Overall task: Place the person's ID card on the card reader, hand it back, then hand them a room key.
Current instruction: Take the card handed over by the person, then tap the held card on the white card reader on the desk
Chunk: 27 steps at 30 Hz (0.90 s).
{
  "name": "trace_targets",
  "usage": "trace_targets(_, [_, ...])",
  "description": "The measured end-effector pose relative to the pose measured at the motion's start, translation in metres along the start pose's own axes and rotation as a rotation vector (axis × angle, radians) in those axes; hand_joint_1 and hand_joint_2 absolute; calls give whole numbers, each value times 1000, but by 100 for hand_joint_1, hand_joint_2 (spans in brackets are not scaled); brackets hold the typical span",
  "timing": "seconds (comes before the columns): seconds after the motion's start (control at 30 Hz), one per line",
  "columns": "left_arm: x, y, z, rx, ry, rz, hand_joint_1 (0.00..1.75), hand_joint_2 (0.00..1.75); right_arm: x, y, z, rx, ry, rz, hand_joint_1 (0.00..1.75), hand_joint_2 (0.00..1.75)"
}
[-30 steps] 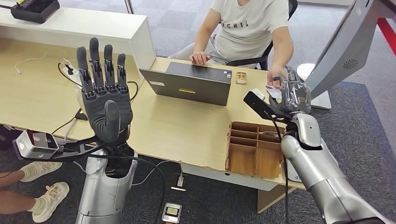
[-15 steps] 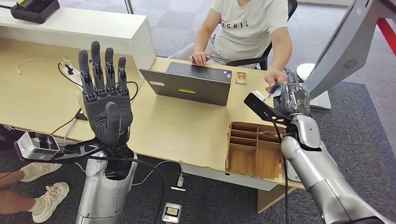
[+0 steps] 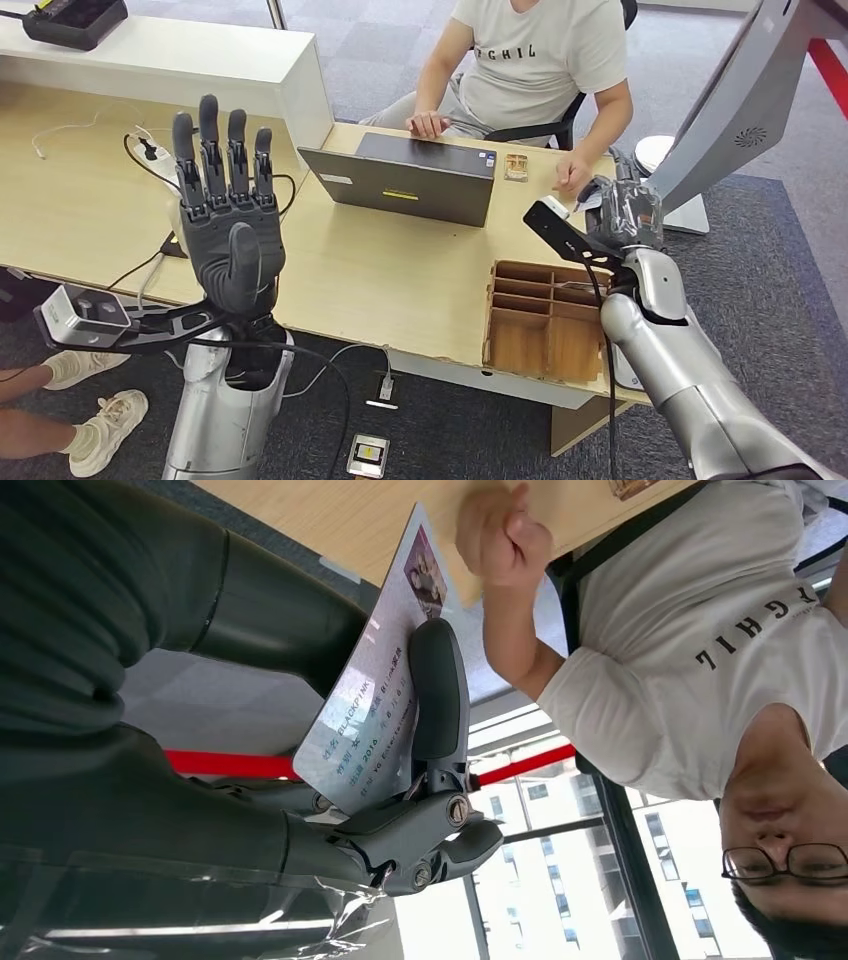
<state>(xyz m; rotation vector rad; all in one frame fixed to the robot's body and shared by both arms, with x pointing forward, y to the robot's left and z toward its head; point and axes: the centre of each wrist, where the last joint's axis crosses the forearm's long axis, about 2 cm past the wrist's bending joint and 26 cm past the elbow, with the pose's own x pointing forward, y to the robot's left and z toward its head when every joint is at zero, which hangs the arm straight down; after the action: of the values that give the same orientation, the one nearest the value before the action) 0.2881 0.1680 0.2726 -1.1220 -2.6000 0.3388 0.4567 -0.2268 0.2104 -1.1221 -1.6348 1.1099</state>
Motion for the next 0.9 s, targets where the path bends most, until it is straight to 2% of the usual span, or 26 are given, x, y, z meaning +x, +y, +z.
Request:
trace_targets(0.23, [2, 1, 5, 10, 9, -13, 0, 175, -8, -3, 1, -59, 27, -30, 175, 175])
trace_targets(0.43, [5, 2, 10, 24, 17, -28, 0, 175, -24, -6, 8, -127, 76, -53, 175, 175])
trace_targets(0.63, [10, 3, 17, 54, 24, -55, 0, 175, -46, -4, 27, -190, 142, -76, 175, 175])
trace_targets(0.9, [18, 7, 17, 109, 16, -121, 0, 175, -70, 5, 70, -252, 226, -128, 175, 175])
